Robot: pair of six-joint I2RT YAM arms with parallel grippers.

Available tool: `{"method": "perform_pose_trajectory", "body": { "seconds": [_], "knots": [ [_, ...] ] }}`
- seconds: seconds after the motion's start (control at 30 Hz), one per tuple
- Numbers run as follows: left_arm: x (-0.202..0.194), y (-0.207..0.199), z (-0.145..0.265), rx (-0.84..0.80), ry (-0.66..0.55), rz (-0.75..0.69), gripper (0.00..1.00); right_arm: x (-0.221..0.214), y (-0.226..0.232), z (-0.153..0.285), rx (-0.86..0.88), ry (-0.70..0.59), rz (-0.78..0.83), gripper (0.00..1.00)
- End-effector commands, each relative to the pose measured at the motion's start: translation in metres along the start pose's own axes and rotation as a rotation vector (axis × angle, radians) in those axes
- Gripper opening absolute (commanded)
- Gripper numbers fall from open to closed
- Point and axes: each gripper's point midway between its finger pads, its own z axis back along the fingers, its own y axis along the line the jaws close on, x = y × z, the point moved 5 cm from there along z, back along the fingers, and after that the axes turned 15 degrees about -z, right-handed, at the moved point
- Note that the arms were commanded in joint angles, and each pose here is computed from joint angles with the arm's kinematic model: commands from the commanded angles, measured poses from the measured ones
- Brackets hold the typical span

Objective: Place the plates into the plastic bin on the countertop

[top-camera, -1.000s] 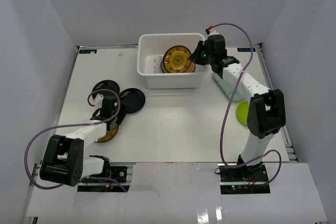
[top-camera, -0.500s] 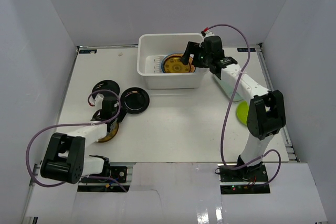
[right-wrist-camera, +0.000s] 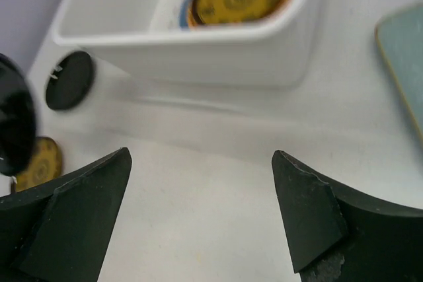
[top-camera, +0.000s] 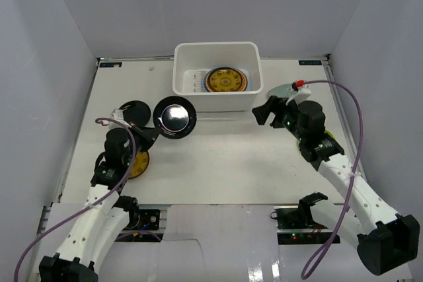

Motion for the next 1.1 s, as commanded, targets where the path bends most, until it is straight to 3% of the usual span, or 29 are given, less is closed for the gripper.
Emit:
{"method": "perform_pose_trajectory", "body": {
  "seconds": [0.0,0.1,0.17,0.2,0.23,0.33,0.37,0.43,0.47,0.53,0.57,0.67,0.93,0.97,1.07],
  "knots": [
    [0.02,-0.049,0.042,-0.235,0.013,-0.058,0.0,-0.043,-0.033,0.017,-0.06,0.05,-0.068,0.92],
    [0.049,-0.079,0.059,-0.322,-0.043,-0.046,0.0,-0.073,-0.049,0.032,-0.058,0.081,-0.113,0.88],
    [0.061,-0.094,0.047,-0.346,-0.009,-0.044,0.0,-0.089,-0.058,0.038,-0.056,0.112,-0.133,0.86],
    [0.081,-0.112,0.048,-0.393,-0.05,-0.053,0.0,-0.093,-0.059,0.039,-0.052,0.124,-0.138,0.85],
    [0.082,-0.113,0.024,-0.369,0.0,-0.036,0.0,-0.097,-0.059,0.04,-0.041,0.14,-0.144,0.84],
    [0.115,-0.143,-0.001,-0.419,-0.033,-0.053,0.0,-0.113,-0.062,0.042,-0.029,0.198,-0.158,0.83],
    [0.11,-0.142,-0.033,-0.394,0.03,-0.04,0.0,-0.116,-0.063,0.043,-0.028,0.21,-0.163,0.82],
    [0.13,-0.169,-0.054,-0.44,0.014,-0.089,0.0,-0.126,-0.065,0.045,-0.026,0.236,-0.177,0.81],
    [0.114,-0.163,-0.091,-0.392,0.093,-0.084,0.0,-0.129,-0.066,0.046,-0.024,0.243,-0.18,0.81],
    [0.127,-0.178,-0.116,-0.394,0.091,-0.109,0.0,-0.132,-0.064,0.046,-0.001,0.238,-0.184,0.8],
    [0.109,-0.165,-0.148,-0.329,0.163,-0.101,0.0,-0.133,-0.063,0.047,0.003,0.24,-0.188,0.8],
    [0.101,-0.156,-0.195,-0.262,0.199,-0.104,0.0,-0.135,-0.061,0.047,0.003,0.255,-0.174,0.8],
    [0.075,-0.133,-0.256,-0.149,0.302,-0.138,0.0,-0.136,-0.045,0.041,0.035,0.28,-0.164,0.81],
    [0.072,-0.13,-0.258,-0.144,0.316,-0.152,0.16,-0.139,-0.043,0.039,0.041,0.29,-0.164,0.82],
    [0.068,-0.126,-0.26,-0.131,0.337,-0.167,0.49,-0.148,-0.029,0.03,0.061,0.313,-0.16,0.82]
  ]
}}
